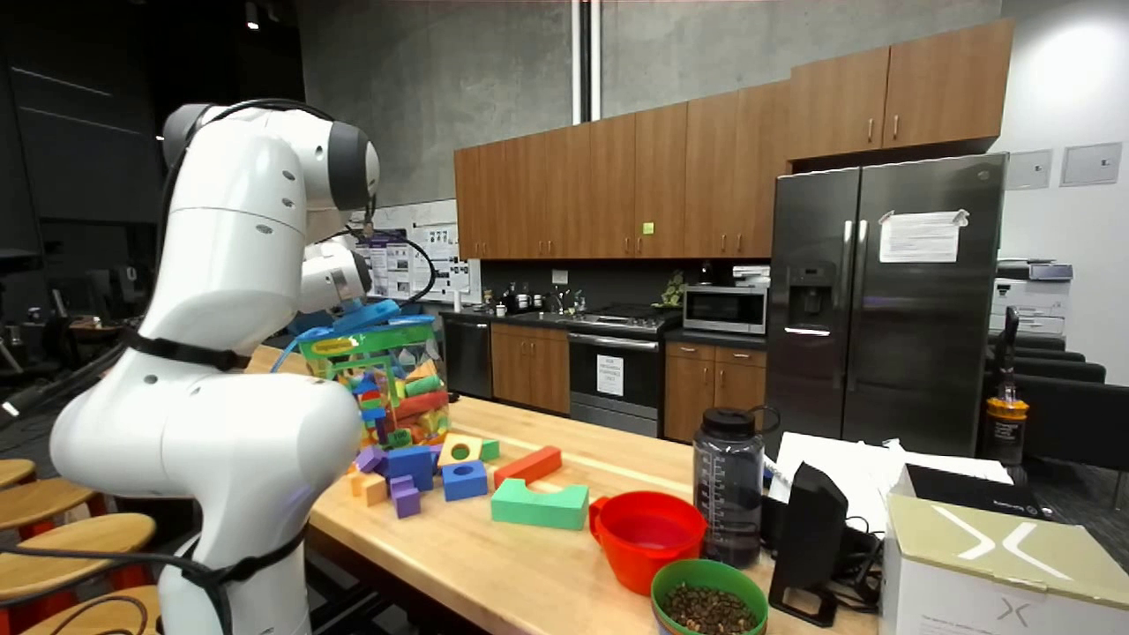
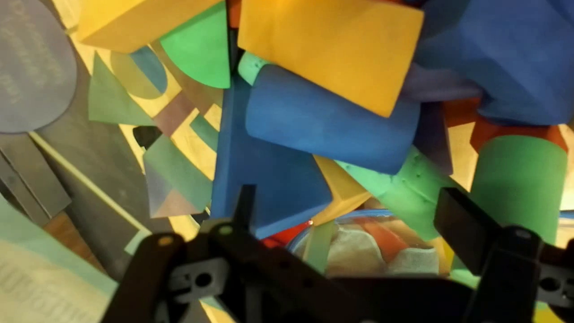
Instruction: Remove one blue block from the toy bag
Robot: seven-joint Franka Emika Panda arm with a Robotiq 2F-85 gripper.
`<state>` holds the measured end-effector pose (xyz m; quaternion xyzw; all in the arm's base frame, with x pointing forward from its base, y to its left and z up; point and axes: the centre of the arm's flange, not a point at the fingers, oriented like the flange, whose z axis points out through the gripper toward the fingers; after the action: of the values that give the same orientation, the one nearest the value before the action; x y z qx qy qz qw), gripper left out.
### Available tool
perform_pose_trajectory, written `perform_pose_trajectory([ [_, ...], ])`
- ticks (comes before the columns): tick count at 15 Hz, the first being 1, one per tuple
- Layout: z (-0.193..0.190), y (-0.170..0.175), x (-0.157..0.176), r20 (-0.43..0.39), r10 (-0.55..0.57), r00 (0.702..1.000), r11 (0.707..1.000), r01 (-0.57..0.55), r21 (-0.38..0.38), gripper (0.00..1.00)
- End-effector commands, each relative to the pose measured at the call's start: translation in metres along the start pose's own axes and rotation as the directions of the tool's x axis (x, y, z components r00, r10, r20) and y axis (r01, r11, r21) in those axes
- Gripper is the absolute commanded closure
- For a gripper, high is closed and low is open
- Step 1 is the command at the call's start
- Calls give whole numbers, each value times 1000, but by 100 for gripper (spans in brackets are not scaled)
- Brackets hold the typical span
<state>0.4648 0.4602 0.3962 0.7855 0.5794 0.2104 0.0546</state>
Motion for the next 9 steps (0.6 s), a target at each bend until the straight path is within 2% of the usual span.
perform_pose_trajectory([
  [1,28,-7,-3,-16,-25,1000,999,25,-30,0],
  [9,28,-7,-13,9,-36,999,999,36,-13,0],
])
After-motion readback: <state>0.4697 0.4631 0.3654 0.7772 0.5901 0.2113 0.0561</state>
